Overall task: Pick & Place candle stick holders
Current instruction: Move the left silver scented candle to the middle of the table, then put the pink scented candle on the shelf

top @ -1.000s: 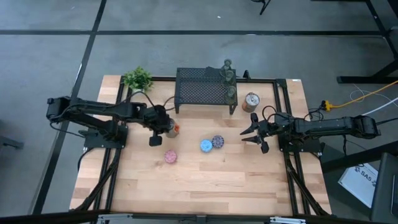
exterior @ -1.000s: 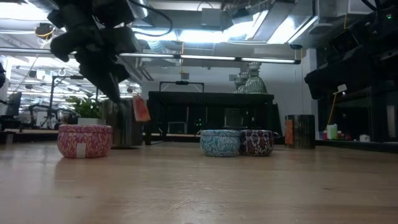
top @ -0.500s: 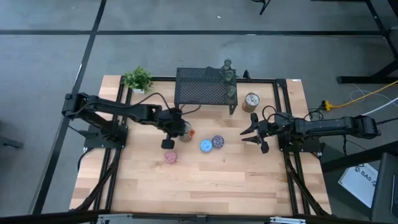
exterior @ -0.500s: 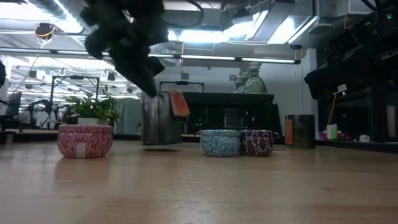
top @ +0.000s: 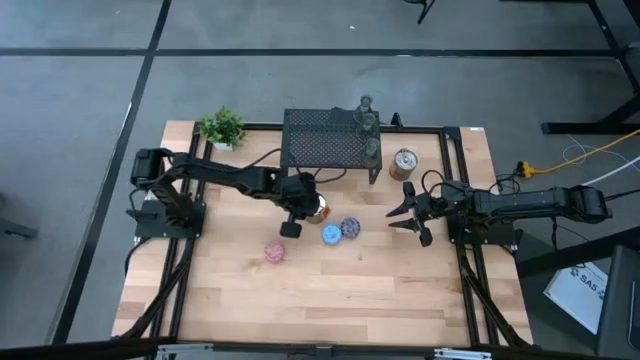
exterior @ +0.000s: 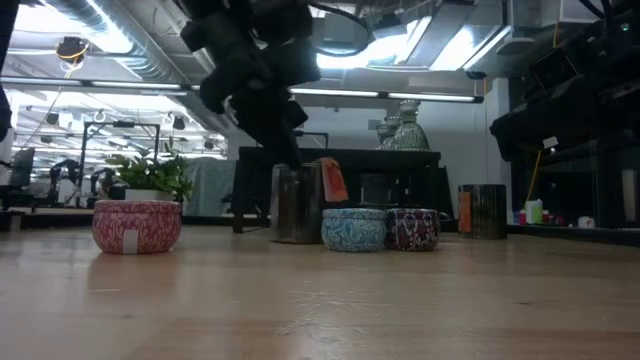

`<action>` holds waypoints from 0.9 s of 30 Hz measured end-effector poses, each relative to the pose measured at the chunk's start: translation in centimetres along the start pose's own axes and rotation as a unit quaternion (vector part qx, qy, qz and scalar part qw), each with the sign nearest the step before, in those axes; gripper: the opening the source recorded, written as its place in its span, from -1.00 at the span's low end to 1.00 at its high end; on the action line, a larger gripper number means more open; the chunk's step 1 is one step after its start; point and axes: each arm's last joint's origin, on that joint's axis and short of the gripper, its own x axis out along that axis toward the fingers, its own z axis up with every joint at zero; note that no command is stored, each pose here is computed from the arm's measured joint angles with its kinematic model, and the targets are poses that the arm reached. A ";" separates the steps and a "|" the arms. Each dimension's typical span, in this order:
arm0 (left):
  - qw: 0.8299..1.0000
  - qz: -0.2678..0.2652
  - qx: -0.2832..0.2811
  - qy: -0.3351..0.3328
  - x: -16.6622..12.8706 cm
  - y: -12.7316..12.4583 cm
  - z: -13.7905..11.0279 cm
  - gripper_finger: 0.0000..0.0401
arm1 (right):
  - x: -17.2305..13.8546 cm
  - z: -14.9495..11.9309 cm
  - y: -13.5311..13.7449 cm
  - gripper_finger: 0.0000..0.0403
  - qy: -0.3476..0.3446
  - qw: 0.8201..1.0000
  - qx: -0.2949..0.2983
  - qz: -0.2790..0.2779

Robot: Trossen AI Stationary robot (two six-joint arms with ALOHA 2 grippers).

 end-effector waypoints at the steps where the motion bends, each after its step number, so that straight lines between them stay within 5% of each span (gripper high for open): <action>1: 1.000 0.008 0.001 0.001 -0.1 0.1 0.1 -0.93 | 0.0 0.0 0.0 -0.34 0.000 1.000 0.000 0.000; 6: 0.998 0.059 -0.002 -0.034 -0.7 0.5 1.6 -0.71 | 0.0 -0.1 0.0 -0.34 0.003 1.000 0.001 0.000; 15: 0.998 0.049 0.005 -0.036 -1.6 -1.8 2.3 -0.26 | 0.0 -0.1 0.0 -0.34 0.005 1.000 0.002 0.000; 27: 0.992 0.026 -0.095 0.080 -4.5 -5.8 0.2 0.15 | 0.0 -0.3 0.0 -0.34 0.013 1.000 0.004 0.000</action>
